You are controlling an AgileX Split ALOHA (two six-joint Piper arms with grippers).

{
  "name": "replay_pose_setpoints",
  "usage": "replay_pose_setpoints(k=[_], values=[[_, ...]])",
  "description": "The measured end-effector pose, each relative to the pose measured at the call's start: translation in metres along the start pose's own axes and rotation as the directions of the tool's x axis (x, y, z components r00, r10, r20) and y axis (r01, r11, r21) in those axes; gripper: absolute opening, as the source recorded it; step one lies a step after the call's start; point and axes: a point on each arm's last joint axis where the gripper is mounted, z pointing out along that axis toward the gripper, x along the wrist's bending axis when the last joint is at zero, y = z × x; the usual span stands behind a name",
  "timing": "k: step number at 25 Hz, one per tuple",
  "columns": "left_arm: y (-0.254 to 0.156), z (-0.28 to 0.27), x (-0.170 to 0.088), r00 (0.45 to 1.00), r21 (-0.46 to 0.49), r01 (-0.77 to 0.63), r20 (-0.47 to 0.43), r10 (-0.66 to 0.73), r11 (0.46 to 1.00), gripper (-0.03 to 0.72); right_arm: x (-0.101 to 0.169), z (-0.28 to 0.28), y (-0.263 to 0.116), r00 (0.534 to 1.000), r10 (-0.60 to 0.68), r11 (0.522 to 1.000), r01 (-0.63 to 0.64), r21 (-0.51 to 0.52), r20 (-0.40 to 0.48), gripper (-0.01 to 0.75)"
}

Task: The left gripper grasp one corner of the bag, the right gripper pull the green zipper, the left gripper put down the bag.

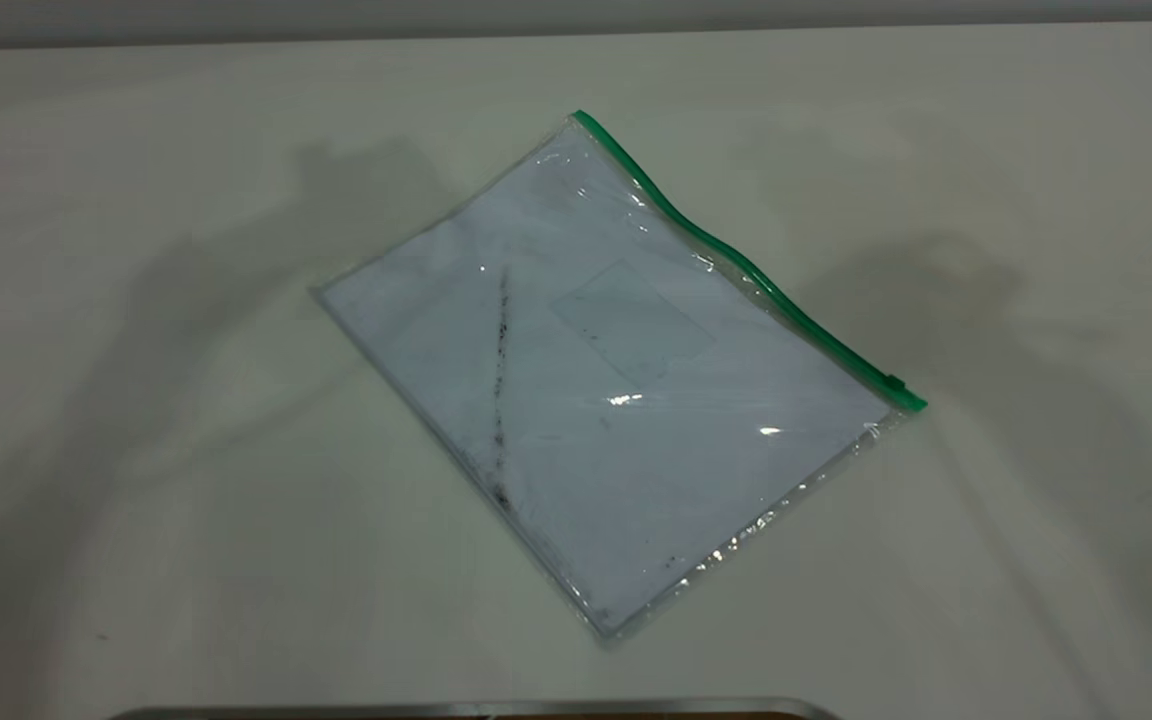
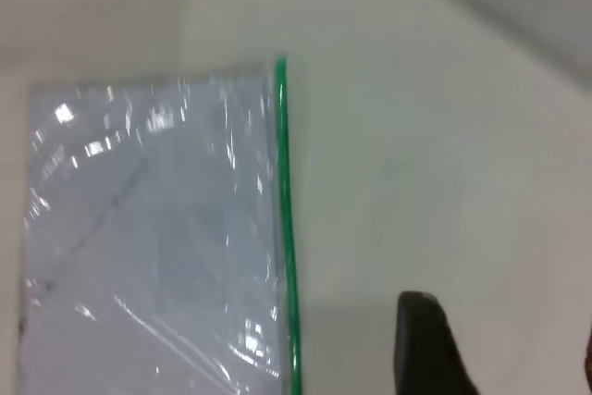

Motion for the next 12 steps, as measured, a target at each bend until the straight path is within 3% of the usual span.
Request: replay_pose_setpoints(k=[6, 12], values=[[-0.008, -0.07, -0.007, 0.973, 0.124, 0.202, -0.141, -0.185, 0.971, 0.609, 0.017, -0.093, 0.002, 0.999, 0.006, 0.99, -0.001, -0.143, 0.034, 0.449], [-0.01, -0.101, -0.004, 0.911, 0.093, 0.331, -0.289, -0.293, 0.939, 0.589, 0.036, -0.161, -0.017, 0.999, 0.036, 0.98, -0.031, -0.195, 0.023, 0.449]])
